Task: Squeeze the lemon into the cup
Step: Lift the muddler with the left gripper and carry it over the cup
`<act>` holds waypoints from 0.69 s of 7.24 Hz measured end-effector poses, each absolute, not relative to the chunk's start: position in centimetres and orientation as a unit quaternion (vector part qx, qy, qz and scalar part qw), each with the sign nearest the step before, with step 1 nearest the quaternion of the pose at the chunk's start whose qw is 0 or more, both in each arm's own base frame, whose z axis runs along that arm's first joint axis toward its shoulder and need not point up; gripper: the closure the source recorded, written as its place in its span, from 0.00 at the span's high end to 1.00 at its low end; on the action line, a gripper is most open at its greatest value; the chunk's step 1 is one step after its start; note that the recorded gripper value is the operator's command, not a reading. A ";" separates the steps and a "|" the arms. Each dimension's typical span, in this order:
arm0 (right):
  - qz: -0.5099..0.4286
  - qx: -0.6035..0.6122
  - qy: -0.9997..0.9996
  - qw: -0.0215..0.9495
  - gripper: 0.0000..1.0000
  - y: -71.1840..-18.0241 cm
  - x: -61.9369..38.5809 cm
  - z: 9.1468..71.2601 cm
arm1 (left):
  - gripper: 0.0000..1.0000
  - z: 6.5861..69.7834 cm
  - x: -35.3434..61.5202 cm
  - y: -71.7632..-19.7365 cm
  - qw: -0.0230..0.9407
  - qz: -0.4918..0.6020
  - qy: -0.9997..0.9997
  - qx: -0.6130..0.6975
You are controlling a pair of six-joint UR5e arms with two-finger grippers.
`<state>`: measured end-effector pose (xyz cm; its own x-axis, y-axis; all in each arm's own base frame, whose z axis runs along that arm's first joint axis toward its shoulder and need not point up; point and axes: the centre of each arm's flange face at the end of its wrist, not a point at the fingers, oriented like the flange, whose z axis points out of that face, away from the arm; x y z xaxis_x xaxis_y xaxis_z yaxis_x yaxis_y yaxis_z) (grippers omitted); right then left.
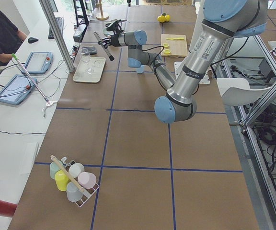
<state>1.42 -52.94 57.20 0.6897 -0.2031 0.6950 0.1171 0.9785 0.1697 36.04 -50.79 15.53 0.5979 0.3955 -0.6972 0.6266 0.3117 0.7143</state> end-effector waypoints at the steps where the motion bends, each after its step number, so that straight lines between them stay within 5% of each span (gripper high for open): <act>1: -0.070 0.051 -0.386 0.919 1.00 -51.1 2.5 57.9 | 0.00 15.3 37.1 -49.3 0.673 -0.109 0.454 0.573; 5: 0.002 0.041 -0.411 0.911 1.00 -45.7 8.0 60.9 | 0.00 16.8 43.4 -42.5 0.622 -0.154 0.525 0.560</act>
<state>8.03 -45.67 60.88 0.6621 -0.0290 0.7489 -0.0380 0.9967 0.0722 43.42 -42.55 16.75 0.4023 0.3963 -0.8253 0.7791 0.3251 0.5360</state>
